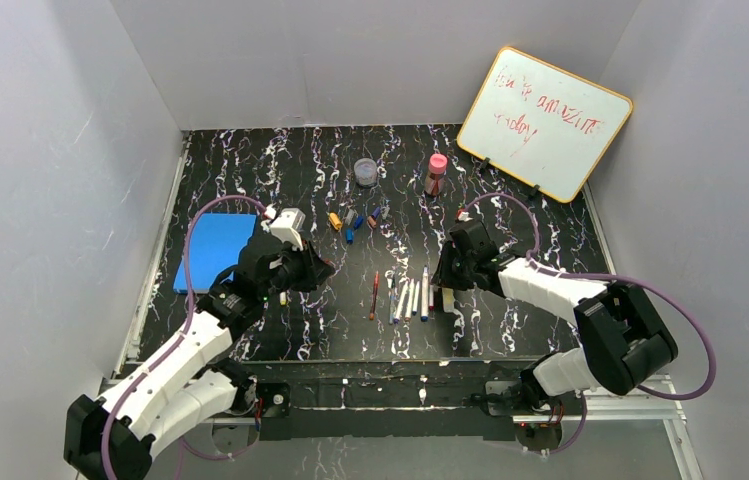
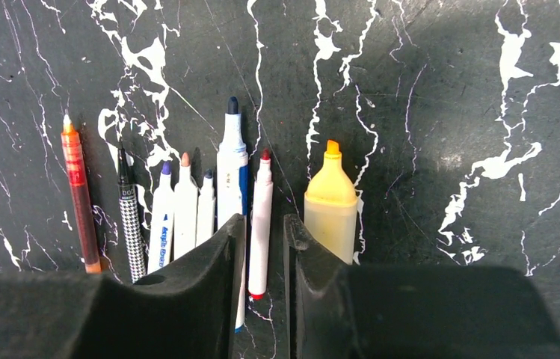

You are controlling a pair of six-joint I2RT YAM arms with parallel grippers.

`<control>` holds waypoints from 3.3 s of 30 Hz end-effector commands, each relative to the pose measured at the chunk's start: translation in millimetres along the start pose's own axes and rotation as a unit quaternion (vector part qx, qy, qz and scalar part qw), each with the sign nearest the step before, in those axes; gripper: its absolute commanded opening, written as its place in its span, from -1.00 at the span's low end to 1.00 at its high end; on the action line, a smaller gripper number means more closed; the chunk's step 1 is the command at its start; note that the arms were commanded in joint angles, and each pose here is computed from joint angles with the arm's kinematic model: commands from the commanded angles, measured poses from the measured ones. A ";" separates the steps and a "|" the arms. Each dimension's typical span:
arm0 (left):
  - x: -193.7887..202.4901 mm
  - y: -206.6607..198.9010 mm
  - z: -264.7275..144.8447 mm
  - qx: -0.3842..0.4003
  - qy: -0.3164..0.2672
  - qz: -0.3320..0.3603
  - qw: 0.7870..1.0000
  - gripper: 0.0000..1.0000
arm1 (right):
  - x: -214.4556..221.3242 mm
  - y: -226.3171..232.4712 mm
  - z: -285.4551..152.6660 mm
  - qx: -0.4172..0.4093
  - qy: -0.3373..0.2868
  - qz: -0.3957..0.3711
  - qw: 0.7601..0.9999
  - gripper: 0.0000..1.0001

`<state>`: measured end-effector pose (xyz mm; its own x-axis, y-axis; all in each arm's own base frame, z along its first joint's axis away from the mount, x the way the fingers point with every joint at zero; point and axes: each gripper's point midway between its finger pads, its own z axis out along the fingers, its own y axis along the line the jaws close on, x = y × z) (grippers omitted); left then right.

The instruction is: Open the pen caps

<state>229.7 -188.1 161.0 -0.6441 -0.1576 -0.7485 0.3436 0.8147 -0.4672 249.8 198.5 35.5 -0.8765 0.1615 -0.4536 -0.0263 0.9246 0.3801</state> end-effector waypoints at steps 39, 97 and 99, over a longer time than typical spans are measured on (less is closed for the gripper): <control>-37.1 158.6 148.8 -0.350 0.126 -0.044 0.927 -0.25 | -63.5 50.1 -132.6 -0.123 -0.175 -0.035 0.976 -0.08; -16.5 232.7 92.8 -0.414 0.146 -0.155 0.885 -0.59 | -49.7 52.3 -140.3 -0.152 -0.166 -0.025 0.974 -0.08; -24.2 228.0 89.0 -0.410 0.134 -0.155 0.889 -0.69 | -48.2 51.2 -139.3 -0.151 -0.164 -0.026 0.974 -0.08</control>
<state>396.3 -49.7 23.1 -0.8020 -0.3785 -0.4620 -0.4138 0.9100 -0.0271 223.9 192.8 183.0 -0.6894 0.2538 -0.6784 -0.2464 0.7986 0.5491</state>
